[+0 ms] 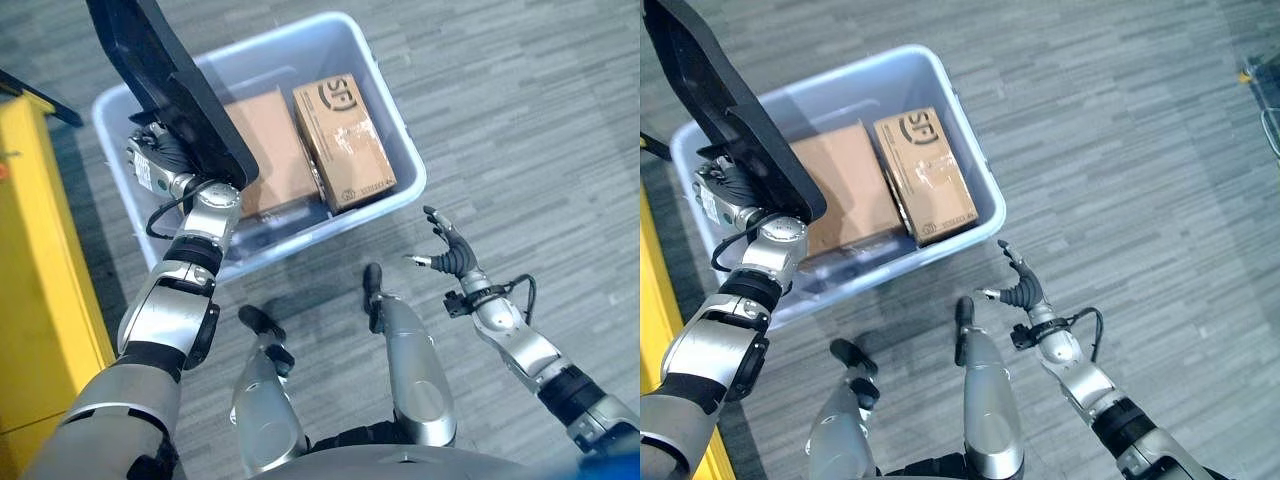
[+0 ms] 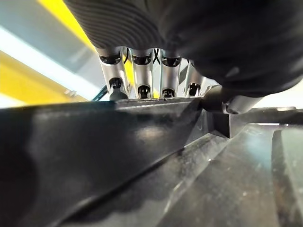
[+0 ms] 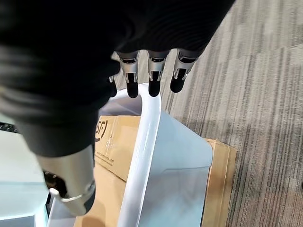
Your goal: Move parts from the plastic box to the shelf.
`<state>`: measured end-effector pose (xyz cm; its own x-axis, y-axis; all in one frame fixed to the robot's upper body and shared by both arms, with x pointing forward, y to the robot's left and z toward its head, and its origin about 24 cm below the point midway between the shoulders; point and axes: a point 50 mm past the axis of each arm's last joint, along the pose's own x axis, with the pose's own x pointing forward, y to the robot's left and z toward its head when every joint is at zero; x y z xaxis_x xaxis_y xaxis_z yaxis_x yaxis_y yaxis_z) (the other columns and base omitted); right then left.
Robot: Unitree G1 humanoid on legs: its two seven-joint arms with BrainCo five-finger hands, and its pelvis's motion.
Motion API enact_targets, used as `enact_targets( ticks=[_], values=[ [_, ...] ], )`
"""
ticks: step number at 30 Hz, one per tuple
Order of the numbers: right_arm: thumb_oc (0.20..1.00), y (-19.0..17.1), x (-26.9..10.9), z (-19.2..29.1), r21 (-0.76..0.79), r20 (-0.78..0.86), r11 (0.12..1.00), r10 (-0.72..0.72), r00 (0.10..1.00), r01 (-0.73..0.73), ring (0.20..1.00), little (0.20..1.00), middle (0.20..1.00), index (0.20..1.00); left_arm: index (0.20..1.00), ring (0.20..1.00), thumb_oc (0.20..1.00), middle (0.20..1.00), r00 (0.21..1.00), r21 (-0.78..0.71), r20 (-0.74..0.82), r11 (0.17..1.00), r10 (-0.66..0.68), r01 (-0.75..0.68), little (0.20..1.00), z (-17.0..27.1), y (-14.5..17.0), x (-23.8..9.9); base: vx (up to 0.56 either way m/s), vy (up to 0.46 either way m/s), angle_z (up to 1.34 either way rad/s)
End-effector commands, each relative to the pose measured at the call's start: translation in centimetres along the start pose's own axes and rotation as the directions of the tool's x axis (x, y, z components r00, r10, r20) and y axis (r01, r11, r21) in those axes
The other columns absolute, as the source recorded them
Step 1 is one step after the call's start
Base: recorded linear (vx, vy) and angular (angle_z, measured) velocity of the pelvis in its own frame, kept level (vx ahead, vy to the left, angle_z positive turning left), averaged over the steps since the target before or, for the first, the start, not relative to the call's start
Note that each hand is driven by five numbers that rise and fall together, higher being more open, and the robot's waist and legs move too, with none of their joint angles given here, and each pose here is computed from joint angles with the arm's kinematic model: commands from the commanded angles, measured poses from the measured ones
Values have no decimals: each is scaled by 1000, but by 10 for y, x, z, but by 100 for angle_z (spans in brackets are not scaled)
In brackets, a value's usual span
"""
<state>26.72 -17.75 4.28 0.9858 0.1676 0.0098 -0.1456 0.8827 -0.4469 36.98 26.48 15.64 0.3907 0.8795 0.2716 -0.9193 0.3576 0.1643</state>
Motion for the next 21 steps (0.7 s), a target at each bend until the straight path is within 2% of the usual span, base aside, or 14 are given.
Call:
enact_targets(
  ticks=[1, 5, 9, 13, 14, 21],
  values=[
    [1000, 14, -6, 18, 60, 119, 998, 27, 993, -35, 1000, 1000, 1000, 1000, 200, 200, 200, 200, 986, -97, 131, 991, 106, -93, 200, 18, 25, 27, 31, 20, 2],
    [1000, 15, -12, 16, 78, 115, 996, 39, 993, -48, 1000, 1000, 1000, 1000, 200, 200, 200, 200, 985, -100, 162, 994, 55, -39, 200, 15, 25, 23, 9, -3, -2],
    [1000, 20, -17, 15, 89, 119, 993, 70, 990, -81, 1000, 1000, 1000, 1000, 200, 200, 200, 200, 983, -105, 170, 991, -64, 83, 200, -1, 19, 8, 12, -19, 4],
    [1000, 27, -20, 15, 95, 115, 989, 102, 988, -113, 1000, 1000, 1000, 1000, 200, 200, 200, 200, 972, -77, 136, 977, -189, 201, 200, -37, 17, -27, -4, -55, 9],
    [1000, 32, -21, 11, 101, 101, 987, 114, 988, -125, 1000, 1000, 1000, 1000, 200, 200, 200, 200, 961, -65, 108, 963, -254, 262, 200, -60, 20, -50, 14, -122, 15],
    [1000, 42, -26, -2, 107, 38, 980, 163, 986, -167, 1000, 1000, 1000, 1000, 200, 200, 200, 200, 919, -42, 41, 919, -391, 393, 200, -100, 34, -97, 40, -48, 27]
  ],
)
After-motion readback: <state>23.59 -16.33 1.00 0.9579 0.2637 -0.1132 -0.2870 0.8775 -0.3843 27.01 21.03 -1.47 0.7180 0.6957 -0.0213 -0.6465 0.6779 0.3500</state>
